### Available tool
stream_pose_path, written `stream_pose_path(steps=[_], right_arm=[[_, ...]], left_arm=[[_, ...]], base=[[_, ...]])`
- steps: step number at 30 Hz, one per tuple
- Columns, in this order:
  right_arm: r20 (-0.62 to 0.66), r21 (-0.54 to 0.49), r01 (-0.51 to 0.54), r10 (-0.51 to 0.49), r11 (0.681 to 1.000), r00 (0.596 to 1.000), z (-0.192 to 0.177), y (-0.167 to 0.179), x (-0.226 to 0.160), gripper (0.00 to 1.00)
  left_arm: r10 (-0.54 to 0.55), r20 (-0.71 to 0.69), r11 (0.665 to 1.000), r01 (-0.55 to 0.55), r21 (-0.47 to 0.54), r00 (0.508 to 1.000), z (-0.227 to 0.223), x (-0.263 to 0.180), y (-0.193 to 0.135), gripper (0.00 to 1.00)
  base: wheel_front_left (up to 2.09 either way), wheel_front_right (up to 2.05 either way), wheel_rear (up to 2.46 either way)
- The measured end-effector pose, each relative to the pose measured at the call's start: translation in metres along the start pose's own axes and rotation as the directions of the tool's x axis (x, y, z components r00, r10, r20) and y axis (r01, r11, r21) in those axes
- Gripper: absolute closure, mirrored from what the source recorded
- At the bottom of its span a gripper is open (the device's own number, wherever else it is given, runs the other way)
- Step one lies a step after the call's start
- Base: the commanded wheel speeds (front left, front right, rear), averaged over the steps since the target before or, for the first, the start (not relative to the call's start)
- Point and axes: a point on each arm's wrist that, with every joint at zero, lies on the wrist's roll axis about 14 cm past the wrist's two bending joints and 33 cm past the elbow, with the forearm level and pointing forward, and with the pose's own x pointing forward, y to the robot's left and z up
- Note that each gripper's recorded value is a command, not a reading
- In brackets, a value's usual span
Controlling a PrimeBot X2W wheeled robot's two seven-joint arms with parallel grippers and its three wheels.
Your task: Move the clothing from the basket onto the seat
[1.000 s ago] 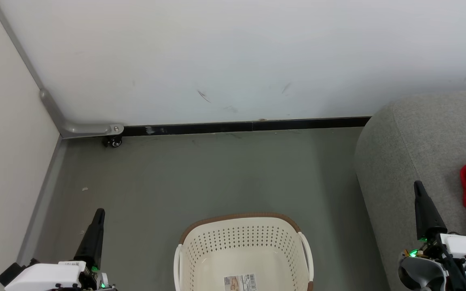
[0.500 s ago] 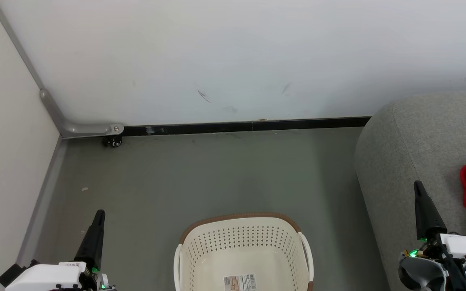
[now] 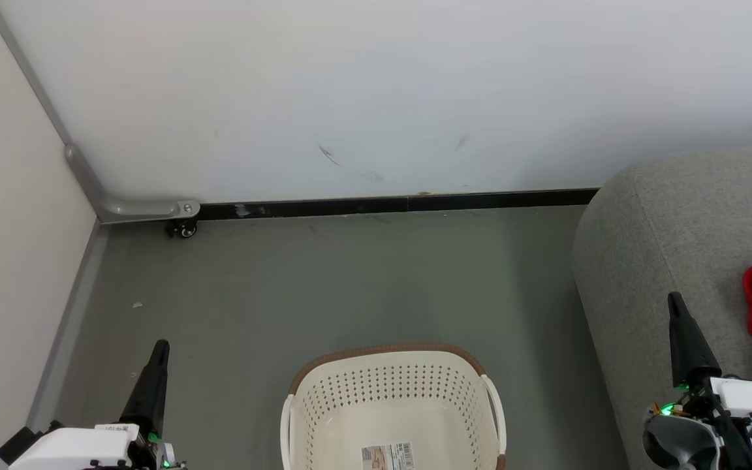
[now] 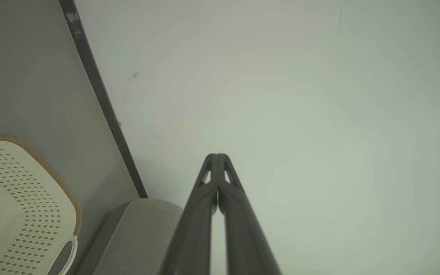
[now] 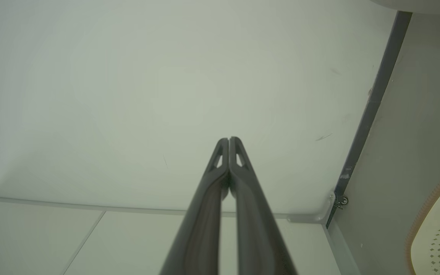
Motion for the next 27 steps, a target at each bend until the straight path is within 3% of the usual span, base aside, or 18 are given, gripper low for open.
stream_pose_path(steps=[27], right_arm=[[-0.001, 0.001, 0.0, 0.0, 1.0, 1.0, -0.0003, 0.0001, 0.0, 1.0]], left_arm=[[0.005, 0.0, 1.0, -0.005, -0.001, 1.0, 0.0002, 0.0002, 0.0015, 1.0]], base=[[0.0, 0.0, 0.0]])
